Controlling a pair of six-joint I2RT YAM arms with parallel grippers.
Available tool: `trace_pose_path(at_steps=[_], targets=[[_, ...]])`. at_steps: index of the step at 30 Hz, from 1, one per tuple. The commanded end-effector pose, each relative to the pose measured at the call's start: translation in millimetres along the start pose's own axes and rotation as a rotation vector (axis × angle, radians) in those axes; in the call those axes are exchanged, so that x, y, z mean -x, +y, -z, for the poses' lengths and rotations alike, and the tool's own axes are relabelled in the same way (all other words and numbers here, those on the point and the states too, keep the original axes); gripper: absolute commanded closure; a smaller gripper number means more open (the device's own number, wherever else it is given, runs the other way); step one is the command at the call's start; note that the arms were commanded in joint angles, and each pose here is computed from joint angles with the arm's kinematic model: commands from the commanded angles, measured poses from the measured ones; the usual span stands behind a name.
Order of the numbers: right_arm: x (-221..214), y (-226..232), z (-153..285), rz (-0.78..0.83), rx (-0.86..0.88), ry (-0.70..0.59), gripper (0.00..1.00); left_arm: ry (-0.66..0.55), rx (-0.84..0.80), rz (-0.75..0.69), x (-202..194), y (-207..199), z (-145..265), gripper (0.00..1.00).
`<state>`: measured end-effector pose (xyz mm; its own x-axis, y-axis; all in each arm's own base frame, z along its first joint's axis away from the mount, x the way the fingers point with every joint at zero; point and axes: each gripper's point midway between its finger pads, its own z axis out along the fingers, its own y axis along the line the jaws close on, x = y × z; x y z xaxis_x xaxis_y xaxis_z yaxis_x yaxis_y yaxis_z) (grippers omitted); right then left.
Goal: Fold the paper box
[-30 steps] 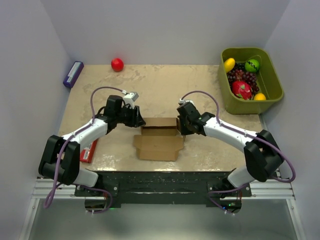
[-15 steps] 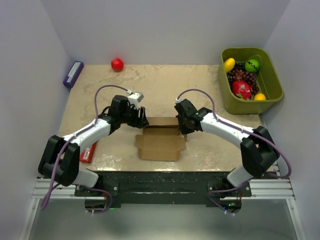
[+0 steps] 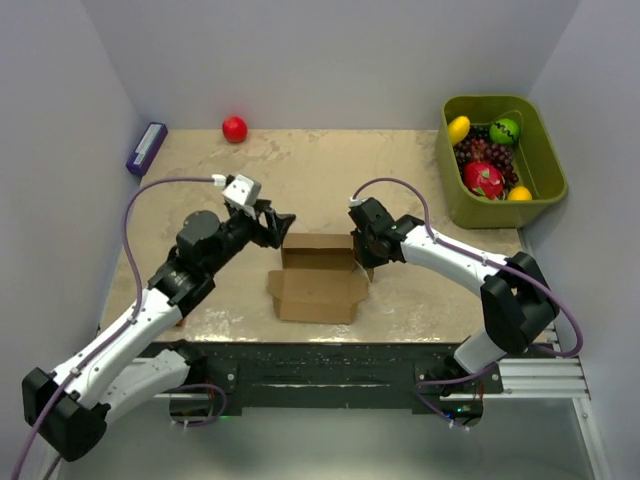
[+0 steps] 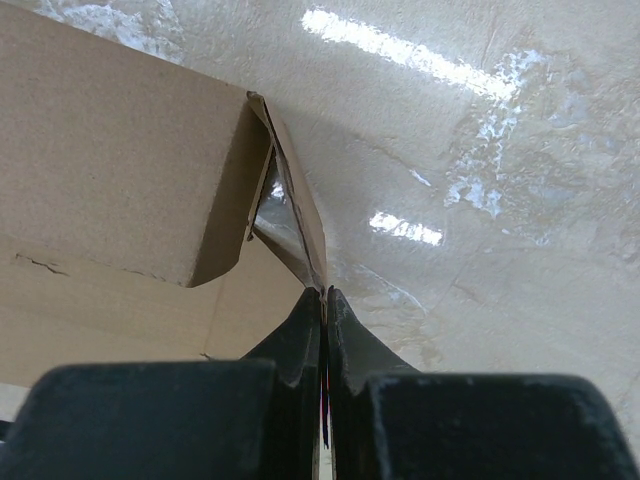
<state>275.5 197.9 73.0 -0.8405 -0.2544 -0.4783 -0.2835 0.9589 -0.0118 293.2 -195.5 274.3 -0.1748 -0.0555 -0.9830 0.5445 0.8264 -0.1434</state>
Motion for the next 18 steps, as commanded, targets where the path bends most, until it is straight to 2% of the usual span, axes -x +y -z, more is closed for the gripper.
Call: trace_pose_path(at_steps=[1,2,3,5,6,8,9,10,12,18], targets=[[11,4,6,0.017,0.010,-0.022,1.00,-0.023,-0.155,0.108,-22,-65,-7,0.31],[10,4,5,0.013,0.009,-0.019,1.00,-0.013,-0.158,0.130,-32,-72,-10,0.32],[10,4,5,0.014,0.009,-0.018,1.00,0.048,-0.161,0.167,-60,-79,-17,0.33],[9,4,4,0.011,0.006,-0.014,1.00,0.056,-0.217,0.199,-72,-106,-21,0.34],[8,3,4,0.012,0.002,-0.012,1.00,0.095,-0.227,0.209,-91,-113,-25,0.35],[8,4,3,0.007,0.004,-0.011,1.00,0.065,-0.293,0.219,-95,-136,-27,0.37],[8,4,3,0.003,0.004,-0.010,1.00,0.110,-0.300,0.227,-118,-139,-31,0.42],[9,5,3,0.003,0.008,-0.010,1.00,0.081,-0.330,0.244,-116,-146,-35,0.44],[8,6,3,-0.005,0.011,-0.009,1.00,0.136,-0.358,0.259,-141,-153,-39,0.50],[7,6,1,-0.020,0.012,-0.007,1.00,0.141,-0.405,0.265,-171,-166,-47,0.60]])
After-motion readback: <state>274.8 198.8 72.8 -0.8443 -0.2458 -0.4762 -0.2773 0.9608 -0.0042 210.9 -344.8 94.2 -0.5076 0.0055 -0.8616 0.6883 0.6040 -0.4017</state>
